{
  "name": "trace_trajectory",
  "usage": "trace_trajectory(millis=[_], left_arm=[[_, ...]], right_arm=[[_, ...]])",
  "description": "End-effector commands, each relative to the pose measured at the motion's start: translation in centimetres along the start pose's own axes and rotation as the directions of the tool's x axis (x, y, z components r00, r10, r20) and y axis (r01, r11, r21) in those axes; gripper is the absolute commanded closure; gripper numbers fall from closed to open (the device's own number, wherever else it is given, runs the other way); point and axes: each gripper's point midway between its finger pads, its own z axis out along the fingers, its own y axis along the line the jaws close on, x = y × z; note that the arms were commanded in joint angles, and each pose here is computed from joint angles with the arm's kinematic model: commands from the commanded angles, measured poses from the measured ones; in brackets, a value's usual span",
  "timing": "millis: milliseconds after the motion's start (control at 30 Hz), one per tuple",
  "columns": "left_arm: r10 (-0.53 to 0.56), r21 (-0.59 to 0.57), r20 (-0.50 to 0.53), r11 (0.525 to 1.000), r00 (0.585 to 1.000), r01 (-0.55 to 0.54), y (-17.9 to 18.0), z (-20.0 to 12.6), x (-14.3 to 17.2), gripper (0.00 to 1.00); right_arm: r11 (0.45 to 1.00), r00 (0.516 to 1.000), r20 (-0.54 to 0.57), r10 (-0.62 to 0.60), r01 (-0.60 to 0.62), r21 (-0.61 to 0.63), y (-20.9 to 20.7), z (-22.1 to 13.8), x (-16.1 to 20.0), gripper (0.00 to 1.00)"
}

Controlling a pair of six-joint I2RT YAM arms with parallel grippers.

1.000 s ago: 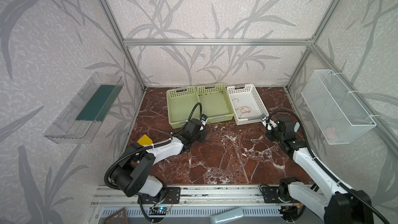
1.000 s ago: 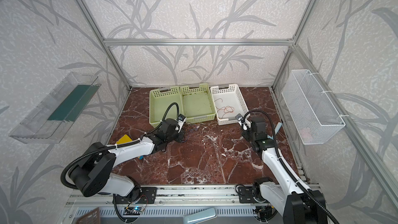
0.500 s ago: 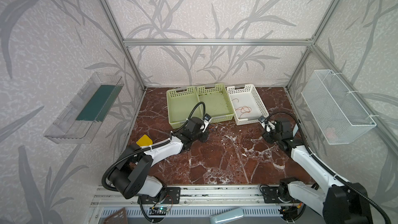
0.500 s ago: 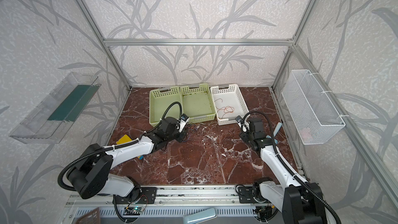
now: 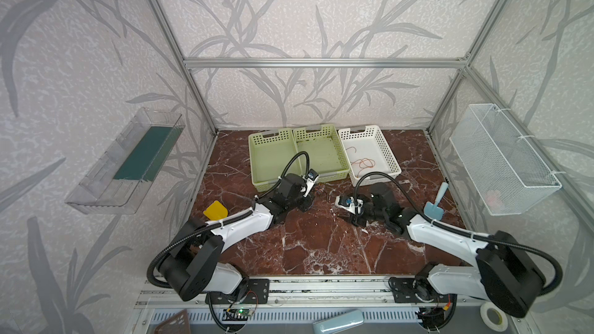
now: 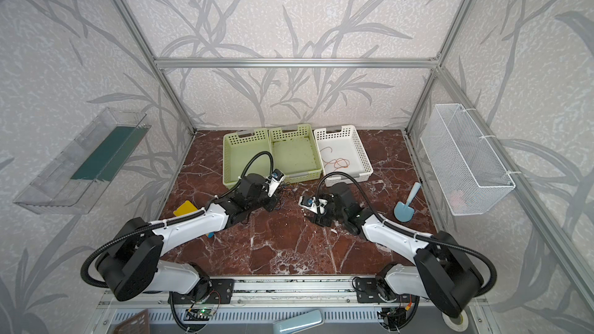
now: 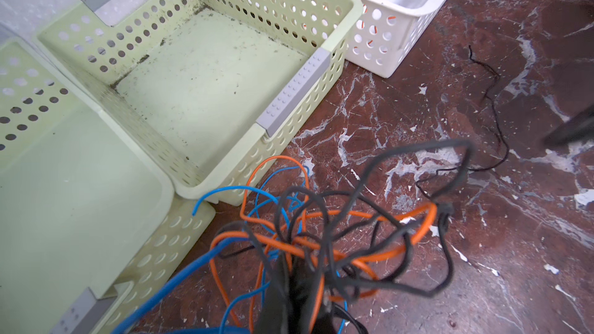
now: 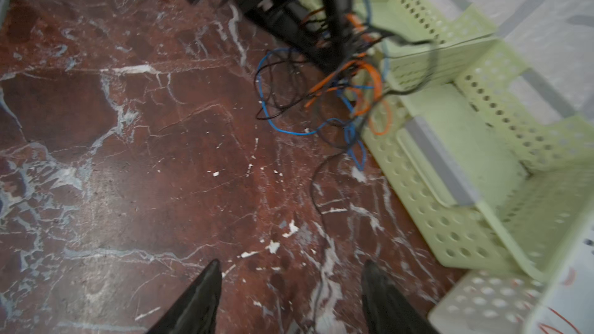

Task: Untangle and sort cables by color
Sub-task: Untie the cable from multiple cables.

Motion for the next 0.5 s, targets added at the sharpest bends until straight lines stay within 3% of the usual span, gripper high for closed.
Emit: trace_trajectory(millis=[0, 200, 467], left_arm=[[0.029, 0.016, 0.075, 0.999, 0.997, -0.030, -0.3, -1.1, -2.6, 1.00], [0.031, 0.019, 0.091, 0.999, 0.995, -0.033, -0.5, -1.6, -2.8, 1.00], [0.026, 0.029, 0.103, 0.999, 0.994, -0.029, -0.9, -1.8, -3.0, 1.00]], right_arm=[[0.998, 0.997, 0.061, -0.041, 0.039, 0.041, -1.6, 1.9, -3.3, 0.34], [0.997, 0.998, 0.057, -0.037, 0.033, 0.069, -2.6, 4.2, -2.6, 0.39], [0.992, 0.998, 0.052, -0.032, 0.025, 0.125, -3.6, 4.5, -2.3, 0.51]])
